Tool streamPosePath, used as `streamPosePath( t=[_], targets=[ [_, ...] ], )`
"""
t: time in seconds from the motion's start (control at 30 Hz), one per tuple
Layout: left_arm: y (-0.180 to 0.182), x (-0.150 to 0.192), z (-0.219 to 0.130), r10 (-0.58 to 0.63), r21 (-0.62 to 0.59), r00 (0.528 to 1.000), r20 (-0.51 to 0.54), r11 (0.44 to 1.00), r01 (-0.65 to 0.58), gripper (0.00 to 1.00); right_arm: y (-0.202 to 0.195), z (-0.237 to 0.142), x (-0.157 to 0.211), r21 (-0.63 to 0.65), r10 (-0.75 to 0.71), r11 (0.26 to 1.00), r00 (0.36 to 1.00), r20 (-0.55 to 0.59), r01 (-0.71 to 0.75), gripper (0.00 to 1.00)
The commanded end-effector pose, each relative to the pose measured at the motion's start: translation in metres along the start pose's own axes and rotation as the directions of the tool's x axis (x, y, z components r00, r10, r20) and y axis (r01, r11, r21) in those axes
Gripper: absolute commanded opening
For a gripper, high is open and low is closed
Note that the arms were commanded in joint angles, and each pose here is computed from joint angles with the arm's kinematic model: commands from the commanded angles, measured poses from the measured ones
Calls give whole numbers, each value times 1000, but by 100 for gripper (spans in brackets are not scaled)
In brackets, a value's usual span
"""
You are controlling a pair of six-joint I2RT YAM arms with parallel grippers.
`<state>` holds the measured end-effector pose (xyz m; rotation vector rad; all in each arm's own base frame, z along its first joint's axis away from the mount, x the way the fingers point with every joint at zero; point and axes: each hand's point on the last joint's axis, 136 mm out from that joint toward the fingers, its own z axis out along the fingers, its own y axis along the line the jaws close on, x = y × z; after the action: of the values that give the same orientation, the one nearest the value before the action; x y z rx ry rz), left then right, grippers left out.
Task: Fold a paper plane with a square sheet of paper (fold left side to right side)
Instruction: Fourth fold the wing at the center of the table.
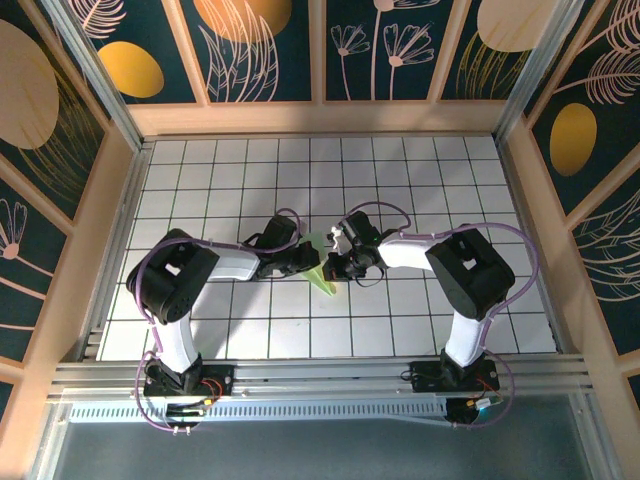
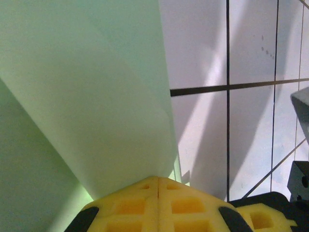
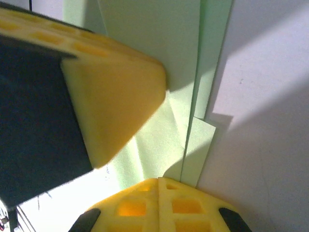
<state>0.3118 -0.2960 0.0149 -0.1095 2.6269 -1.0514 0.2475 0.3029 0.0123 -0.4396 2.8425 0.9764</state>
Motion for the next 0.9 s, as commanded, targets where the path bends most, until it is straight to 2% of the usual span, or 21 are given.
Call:
streamPosePath(
  t=[0.0,0.63,0.87],
  targets=[
    [35,-23,-2,-11,-102,998,63,995,17,6,-78,14,60,301,113,952,981,-157,-61,0],
    [74,-85,0,-11,-184,992,130,982,35,7,-83,15,66,317,128,946,977,-172,-68,0],
    [79,-112,0,-20,-170,987,162,984,48,8,-84,16,67,316,130,946,976,-174,-70,0]
  ],
)
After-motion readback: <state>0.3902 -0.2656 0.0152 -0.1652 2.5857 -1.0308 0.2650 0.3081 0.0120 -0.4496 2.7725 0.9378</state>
